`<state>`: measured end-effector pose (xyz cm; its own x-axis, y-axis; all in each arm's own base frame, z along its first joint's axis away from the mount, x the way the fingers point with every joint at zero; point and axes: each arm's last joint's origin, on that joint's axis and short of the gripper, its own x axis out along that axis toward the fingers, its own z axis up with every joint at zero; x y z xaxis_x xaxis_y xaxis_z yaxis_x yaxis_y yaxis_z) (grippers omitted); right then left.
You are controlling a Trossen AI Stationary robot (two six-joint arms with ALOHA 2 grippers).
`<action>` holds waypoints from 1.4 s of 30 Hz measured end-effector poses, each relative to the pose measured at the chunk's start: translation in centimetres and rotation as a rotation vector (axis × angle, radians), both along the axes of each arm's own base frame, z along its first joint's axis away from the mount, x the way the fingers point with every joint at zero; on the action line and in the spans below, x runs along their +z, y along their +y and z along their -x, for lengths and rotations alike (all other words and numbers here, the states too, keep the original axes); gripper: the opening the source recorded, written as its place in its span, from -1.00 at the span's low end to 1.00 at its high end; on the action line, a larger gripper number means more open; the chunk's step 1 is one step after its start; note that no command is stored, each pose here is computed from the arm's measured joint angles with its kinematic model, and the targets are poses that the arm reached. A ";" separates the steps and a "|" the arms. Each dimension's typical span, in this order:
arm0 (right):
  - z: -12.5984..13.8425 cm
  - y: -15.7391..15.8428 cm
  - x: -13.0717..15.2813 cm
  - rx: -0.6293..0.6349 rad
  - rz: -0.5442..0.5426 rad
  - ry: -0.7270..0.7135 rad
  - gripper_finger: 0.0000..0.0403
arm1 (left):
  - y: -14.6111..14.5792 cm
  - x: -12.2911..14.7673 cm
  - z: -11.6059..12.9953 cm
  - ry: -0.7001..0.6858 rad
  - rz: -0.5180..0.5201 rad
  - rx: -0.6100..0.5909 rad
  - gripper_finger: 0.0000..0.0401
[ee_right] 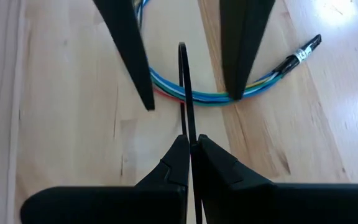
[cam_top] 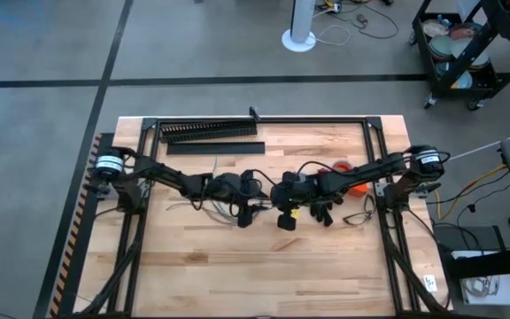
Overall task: Ziptie cables
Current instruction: Wrap the black zip tie on the cable
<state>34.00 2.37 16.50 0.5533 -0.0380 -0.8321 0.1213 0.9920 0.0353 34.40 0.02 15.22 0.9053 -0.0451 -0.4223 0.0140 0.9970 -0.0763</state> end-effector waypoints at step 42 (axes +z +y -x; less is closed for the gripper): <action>0.0 0.0 0.0 -0.003 -0.005 -0.001 -1.00 | -0.1 -0.6 -1.0 -0.012 0.090 -0.007 -0.98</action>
<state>34.02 2.38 16.46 0.5542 -0.0353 -0.8316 0.1243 0.9914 0.0408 35.41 -0.11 14.58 0.9099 -0.0891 -0.4051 0.0227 0.9859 -0.1659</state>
